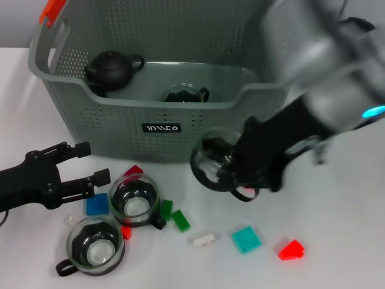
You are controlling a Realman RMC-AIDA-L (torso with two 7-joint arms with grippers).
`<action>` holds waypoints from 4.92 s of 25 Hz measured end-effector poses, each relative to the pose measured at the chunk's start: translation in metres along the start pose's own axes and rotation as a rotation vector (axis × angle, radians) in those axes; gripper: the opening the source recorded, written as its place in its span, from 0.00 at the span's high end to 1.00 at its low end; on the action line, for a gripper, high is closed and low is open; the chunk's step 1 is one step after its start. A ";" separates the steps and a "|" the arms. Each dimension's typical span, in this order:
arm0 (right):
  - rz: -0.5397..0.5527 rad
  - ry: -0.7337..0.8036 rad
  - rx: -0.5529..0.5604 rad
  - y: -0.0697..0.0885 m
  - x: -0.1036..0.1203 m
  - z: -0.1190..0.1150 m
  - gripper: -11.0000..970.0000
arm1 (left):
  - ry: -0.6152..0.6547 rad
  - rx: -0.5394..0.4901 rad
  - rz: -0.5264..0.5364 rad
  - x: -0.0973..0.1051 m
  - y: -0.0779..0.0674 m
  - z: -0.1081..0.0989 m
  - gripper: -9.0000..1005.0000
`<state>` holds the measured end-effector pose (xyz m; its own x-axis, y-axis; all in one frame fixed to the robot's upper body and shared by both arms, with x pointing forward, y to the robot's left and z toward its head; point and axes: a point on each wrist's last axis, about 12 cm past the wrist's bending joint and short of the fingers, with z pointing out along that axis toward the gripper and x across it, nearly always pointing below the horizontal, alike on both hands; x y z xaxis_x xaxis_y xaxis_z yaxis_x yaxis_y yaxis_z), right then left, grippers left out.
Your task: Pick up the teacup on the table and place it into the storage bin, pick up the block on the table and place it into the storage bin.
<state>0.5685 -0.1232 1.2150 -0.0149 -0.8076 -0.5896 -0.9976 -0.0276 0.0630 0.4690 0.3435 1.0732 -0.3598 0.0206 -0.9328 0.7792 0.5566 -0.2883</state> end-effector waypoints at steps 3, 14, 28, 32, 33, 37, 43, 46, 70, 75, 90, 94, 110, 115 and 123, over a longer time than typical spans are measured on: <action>0.025 -0.168 -0.093 0.007 0.014 -0.035 0.93 | 0.000 0.001 0.002 -0.001 0.000 0.000 0.14; 0.010 -0.908 0.010 0.014 0.060 -0.103 0.93 | -0.006 0.027 0.013 -0.006 0.001 0.006 0.14; 0.328 -0.670 0.344 -0.080 -0.019 -0.084 0.93 | -0.006 0.026 -0.022 -0.006 0.000 0.004 0.14; 0.333 -0.394 0.458 -0.098 -0.056 -0.054 0.93 | -0.006 0.026 -0.024 -0.006 0.000 0.004 0.14; 0.319 -0.313 0.500 -0.102 -0.065 -0.043 0.93 | -0.007 0.028 -0.025 -0.005 0.000 0.005 0.14; 0.262 -0.055 0.591 -0.113 -0.074 0.000 0.92 | -0.008 0.027 -0.027 -0.005 0.000 0.006 0.14; 0.211 0.037 0.590 -0.114 -0.070 0.041 0.90 | -0.008 0.015 -0.032 -0.004 0.001 0.005 0.14; 0.209 0.038 0.565 -0.112 -0.069 0.046 0.89 | -0.012 0.008 -0.034 -0.003 0.001 0.004 0.14; 0.287 -0.379 0.542 -0.099 -0.069 -0.007 0.41 | -0.014 0.011 -0.031 -0.004 0.001 0.005 0.14; 0.268 -0.822 0.469 -0.061 -0.024 -0.057 0.18 | -0.020 0.004 -0.029 -0.005 0.002 0.004 0.14; 0.143 -1.014 0.153 0.061 0.159 -0.047 0.06 | -0.029 0.017 -0.013 -0.012 0.005 0.008 0.15; 0.277 -0.757 0.072 0.062 0.179 -0.040 0.06 | -0.027 0.017 -0.011 -0.012 0.005 0.005 0.15; 0.405 -0.537 0.033 0.050 0.189 -0.025 0.06 | 0.466 -0.002 -0.293 -0.081 -0.003 -0.001 0.15; 0.412 -0.540 0.032 0.050 0.190 -0.023 0.06 | 0.713 -0.060 -0.226 -0.122 -0.008 0.035 0.23; 0.438 -0.541 0.036 0.049 0.196 -0.019 0.06 | 0.879 0.091 0.137 -0.144 -0.022 0.083 0.29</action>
<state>0.5177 -0.2935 1.1179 -0.4384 -0.3326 -0.8349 -0.8936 0.2610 0.3653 0.5466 0.2597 1.1956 -0.4950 0.7321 -0.4679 0.8684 0.4351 -0.2379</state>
